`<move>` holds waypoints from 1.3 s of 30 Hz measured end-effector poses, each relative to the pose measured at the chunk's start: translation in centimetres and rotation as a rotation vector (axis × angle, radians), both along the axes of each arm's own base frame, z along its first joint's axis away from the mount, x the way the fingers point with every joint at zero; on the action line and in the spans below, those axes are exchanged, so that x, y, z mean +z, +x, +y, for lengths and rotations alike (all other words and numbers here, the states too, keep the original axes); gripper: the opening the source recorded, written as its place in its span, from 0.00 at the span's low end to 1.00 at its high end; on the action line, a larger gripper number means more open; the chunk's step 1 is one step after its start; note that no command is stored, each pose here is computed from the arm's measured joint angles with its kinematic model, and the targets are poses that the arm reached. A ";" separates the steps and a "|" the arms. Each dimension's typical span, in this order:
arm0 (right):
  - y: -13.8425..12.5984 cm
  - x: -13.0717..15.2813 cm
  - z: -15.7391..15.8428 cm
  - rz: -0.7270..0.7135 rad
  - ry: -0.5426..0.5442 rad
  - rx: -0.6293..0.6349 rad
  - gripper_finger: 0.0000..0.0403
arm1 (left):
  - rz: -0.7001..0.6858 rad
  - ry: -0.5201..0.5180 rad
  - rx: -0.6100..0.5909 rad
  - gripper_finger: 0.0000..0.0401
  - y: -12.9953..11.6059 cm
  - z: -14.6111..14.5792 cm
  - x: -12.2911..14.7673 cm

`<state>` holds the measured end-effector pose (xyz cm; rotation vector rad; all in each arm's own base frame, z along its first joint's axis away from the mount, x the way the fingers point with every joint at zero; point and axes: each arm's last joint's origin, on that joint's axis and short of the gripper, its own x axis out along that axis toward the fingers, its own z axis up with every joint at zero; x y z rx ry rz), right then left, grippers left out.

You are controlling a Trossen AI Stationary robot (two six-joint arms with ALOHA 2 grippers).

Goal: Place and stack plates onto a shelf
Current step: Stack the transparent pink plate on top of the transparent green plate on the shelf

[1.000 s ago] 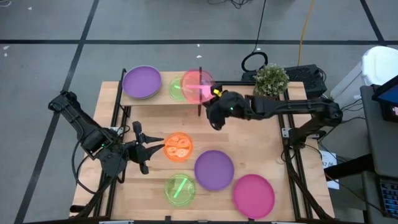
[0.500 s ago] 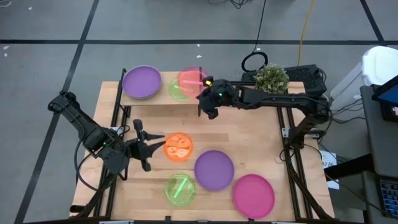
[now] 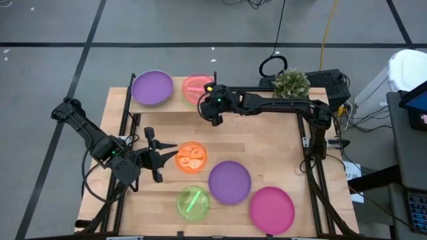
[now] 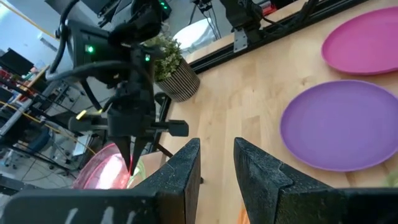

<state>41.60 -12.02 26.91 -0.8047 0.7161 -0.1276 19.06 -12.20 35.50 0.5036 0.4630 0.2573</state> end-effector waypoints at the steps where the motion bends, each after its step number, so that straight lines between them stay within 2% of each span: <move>1: 0.1 -0.2 -0.2 0.003 0.004 -0.001 0.00 | 0.001 -0.001 -0.002 0.26 0.0 0.0 0.0; 8: 0.1 -0.9 -1.1 0.007 0.029 -0.008 0.00 | 0.006 0.000 -0.003 0.26 0.0 0.0 -0.1; 16: 0.2 -0.9 -0.9 -0.016 0.069 0.051 0.00 | 0.005 -0.002 -0.002 0.26 0.0 0.0 -0.1; 30: 0.2 -1.1 -1.0 -0.032 0.064 0.046 0.00 | 0.005 -0.003 -0.002 0.26 0.0 0.0 0.0; 39: 0.2 -1.0 -1.0 -0.046 0.092 0.028 0.11 | 0.005 -0.004 -0.001 0.26 0.0 0.0 0.0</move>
